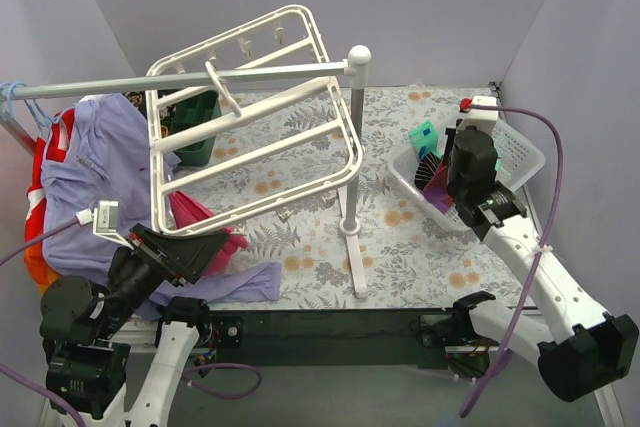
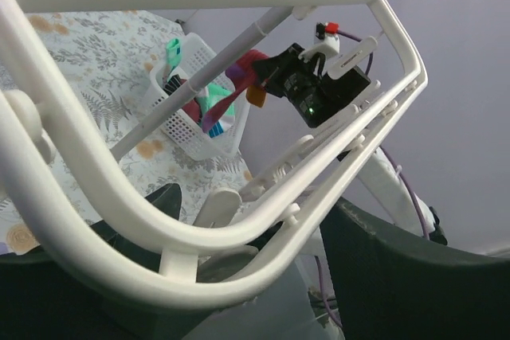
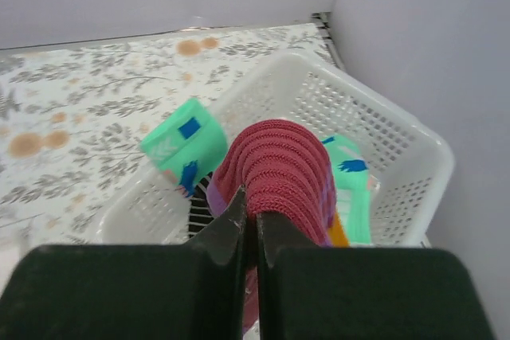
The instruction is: Remove the socks clipped to the hanger
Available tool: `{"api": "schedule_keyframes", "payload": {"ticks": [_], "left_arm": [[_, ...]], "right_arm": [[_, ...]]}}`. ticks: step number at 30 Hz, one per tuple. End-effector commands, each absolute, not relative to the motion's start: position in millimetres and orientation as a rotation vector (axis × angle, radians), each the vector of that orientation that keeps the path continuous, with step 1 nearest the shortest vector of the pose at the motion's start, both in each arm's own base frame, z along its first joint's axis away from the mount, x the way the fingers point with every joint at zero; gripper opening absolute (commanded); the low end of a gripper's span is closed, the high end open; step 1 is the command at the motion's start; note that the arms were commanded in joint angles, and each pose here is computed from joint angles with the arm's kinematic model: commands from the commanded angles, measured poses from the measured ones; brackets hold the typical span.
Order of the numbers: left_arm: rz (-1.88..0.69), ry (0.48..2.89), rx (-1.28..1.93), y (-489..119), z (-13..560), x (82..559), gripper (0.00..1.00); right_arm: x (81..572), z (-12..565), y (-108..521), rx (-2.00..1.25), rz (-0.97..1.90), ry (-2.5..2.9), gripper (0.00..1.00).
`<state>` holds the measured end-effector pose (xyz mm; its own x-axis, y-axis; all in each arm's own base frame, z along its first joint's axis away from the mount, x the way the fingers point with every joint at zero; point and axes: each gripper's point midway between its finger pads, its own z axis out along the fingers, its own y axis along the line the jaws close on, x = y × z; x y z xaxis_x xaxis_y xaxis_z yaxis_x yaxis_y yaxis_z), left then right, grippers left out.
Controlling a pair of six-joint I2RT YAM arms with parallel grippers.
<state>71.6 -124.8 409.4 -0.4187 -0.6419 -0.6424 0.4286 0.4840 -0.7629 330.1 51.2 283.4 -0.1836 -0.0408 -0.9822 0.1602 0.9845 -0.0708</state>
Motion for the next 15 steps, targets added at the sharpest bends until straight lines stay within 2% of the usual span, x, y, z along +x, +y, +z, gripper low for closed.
{"api": "schedule_keyframes", "payload": {"ticks": [1, 8, 10, 11, 12, 14, 15], "left_arm": [[-1.245, 1.658, -0.112, -136.0, 412.9, 69.1, 0.68], [-1.279, 1.654, -0.017, -142.4, 426.0, 50.5, 0.72], [-1.271, 1.637, 0.020, -142.5, 435.5, 42.1, 0.72], [-1.272, 1.641, 0.030, -143.2, 437.8, 41.9, 0.73], [-1.267, 1.638, 0.041, -143.4, 439.9, 41.7, 0.73], [-1.266, 1.618, 0.084, -144.4, 449.3, 34.3, 0.74], [-1.258, 1.611, 0.094, -144.0, 452.2, 33.0, 0.74]], "right_arm": [[357.3, 320.6, 30.7, 0.157, -0.265, 1.683, 0.03], [377.7, 271.4, -3.4, 0.175, -0.516, 1.834, 0.08], [380.1, 250.7, 0.4, 0.141, -0.469, 1.901, 0.26], [381.7, 242.9, 6.7, 0.110, -0.435, 1.931, 0.30], [379.0, 231.9, 9.3, 0.107, -0.418, 1.975, 0.44], [380.6, 216.3, 20.2, 0.063, -0.365, 2.035, 0.56], [379.5, 208.9, 23.7, 0.058, -0.346, 2.063, 0.66]]}}
